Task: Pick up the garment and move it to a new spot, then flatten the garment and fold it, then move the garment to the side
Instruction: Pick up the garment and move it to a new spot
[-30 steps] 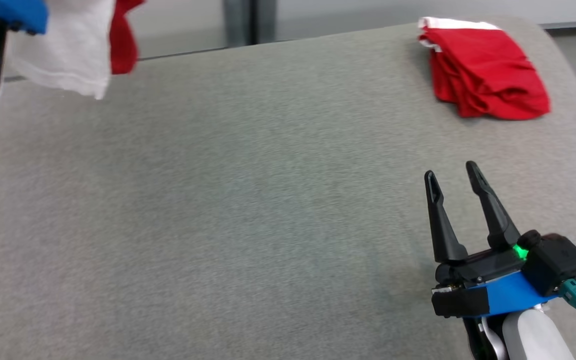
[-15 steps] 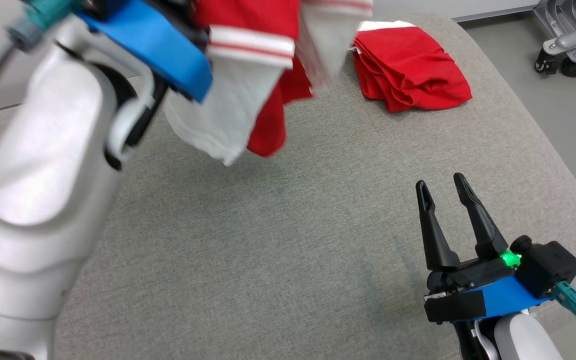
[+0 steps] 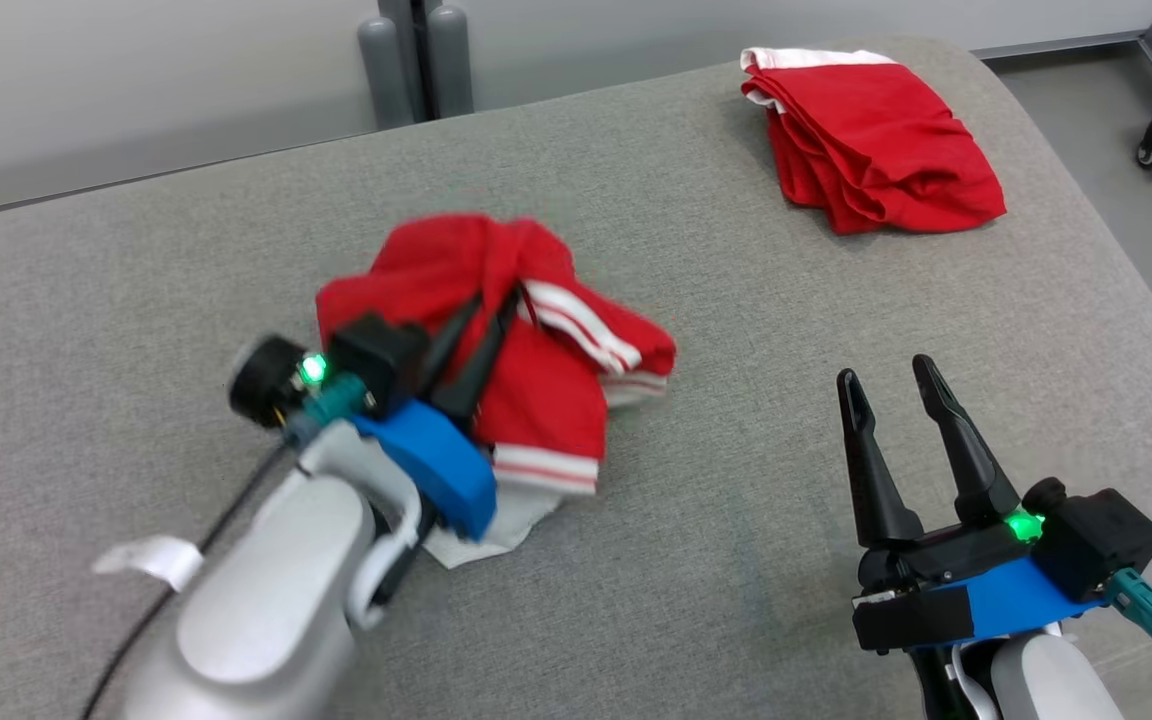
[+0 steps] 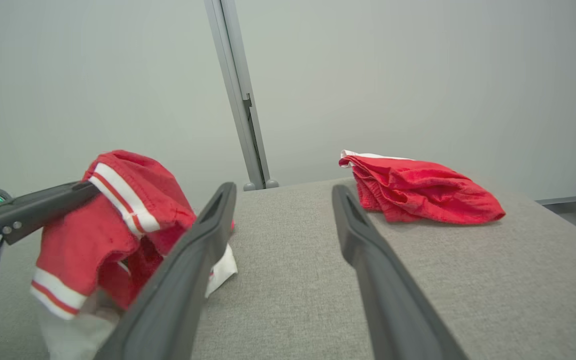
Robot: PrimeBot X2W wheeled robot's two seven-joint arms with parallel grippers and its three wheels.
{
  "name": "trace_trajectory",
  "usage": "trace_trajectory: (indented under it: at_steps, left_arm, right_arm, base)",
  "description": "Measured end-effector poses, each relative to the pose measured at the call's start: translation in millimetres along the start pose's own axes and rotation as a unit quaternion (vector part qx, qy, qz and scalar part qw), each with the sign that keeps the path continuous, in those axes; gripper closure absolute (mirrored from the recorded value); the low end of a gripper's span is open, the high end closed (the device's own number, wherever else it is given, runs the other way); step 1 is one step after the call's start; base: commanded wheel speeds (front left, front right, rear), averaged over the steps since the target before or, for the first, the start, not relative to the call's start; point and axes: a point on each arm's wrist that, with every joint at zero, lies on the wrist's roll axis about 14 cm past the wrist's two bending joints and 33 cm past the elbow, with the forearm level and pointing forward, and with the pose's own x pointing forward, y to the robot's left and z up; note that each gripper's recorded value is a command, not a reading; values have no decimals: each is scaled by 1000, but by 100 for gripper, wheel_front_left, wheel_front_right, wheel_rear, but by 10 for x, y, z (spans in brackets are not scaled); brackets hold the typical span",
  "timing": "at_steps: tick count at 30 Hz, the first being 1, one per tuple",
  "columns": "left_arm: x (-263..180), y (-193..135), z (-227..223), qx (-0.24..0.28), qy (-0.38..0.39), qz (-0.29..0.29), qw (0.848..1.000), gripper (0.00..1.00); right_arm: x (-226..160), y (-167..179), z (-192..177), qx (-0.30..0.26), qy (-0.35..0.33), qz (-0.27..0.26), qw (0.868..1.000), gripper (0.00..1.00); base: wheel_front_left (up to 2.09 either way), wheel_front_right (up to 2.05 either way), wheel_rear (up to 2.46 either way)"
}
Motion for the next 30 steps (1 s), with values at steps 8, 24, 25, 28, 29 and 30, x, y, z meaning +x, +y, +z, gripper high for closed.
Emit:
trace_trajectory:
  at_steps: [8,24,25,28,29,30]
  left_arm:
    - [-247,-266,-450,-32,26,7,999,0]
    - [-950,393,553,6,-157,189,969,0]
    - [-1052,460,563,12,-159,206,966,0]
    - [-1355,635,550,26,-160,254,954,0]
    - [-1452,685,550,30,-160,268,949,0]
    - [-1553,737,556,28,-163,285,944,0]
  right_arm:
    - [26,88,-55,3,6,13,1000,0]
    - [33,221,-75,7,6,33,999,0]
    - [32,236,-78,8,7,35,999,0]
    - [47,282,-79,9,6,42,999,0]
    - [50,299,-80,9,6,45,999,0]
    - [49,316,-88,8,7,48,999,0]
  base:
    - [0,0,0]
    - [0,0,0]
    - [0,0,0]
    - [0,0,0]
    - [0,0,0]
    - [0,0,0]
